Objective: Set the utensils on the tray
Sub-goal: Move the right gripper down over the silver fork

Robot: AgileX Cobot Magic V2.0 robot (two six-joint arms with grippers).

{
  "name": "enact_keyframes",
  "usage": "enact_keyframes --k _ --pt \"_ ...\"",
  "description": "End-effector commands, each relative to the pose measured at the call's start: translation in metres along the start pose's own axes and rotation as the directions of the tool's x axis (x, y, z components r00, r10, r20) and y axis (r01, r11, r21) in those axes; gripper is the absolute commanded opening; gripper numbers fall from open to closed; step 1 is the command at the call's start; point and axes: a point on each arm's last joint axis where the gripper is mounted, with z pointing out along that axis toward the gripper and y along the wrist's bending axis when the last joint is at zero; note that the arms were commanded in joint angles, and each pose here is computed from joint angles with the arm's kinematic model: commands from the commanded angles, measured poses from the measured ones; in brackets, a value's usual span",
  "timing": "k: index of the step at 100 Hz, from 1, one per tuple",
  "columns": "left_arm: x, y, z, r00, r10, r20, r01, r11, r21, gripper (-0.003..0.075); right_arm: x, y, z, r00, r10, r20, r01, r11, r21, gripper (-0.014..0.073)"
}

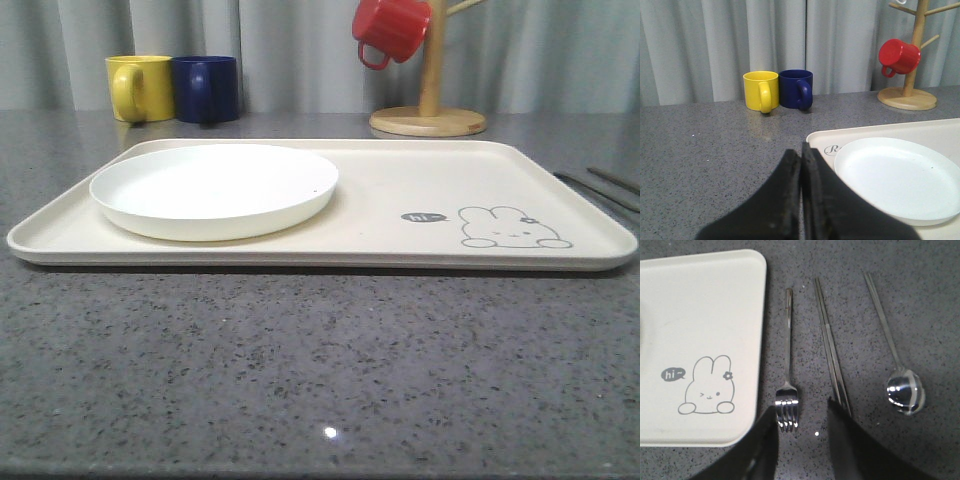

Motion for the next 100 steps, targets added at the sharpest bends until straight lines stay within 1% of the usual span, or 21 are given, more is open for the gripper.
enact_keyframes --k 1,17,29,48,74,100 --pt "-0.016 0.002 -0.001 0.995 -0.001 0.099 0.003 1.0 -0.023 -0.0017 -0.012 0.001 -0.003 0.999 -0.011 0.048 0.011 1.0 -0.003 0.0371" --pt "-0.016 0.002 -0.001 0.995 -0.001 0.099 0.003 1.0 -0.023 -0.0017 -0.015 0.003 0.013 0.999 -0.048 0.015 0.048 0.999 -0.008 0.0371" --pt "-0.016 0.002 -0.001 0.995 -0.001 0.099 0.003 1.0 -0.023 -0.0017 -0.021 0.007 0.034 0.998 -0.066 0.004 0.066 0.998 -0.022 0.0371" --pt "-0.016 0.002 -0.001 0.995 -0.001 0.099 0.003 1.0 -0.023 -0.0017 -0.023 0.016 0.072 0.994 -0.092 -0.05 0.09 0.995 -0.045 0.0371" --pt "-0.016 0.002 -0.001 0.995 -0.001 0.099 0.003 1.0 -0.023 -0.0017 -0.023 0.015 0.114 0.992 -0.081 -0.095 0.078 0.996 -0.033 0.0371" --pt "-0.016 0.002 -0.001 0.995 -0.001 0.099 0.003 1.0 -0.023 -0.0017 -0.024 0.015 0.133 0.994 -0.066 -0.088 0.064 0.997 -0.032 0.0371"
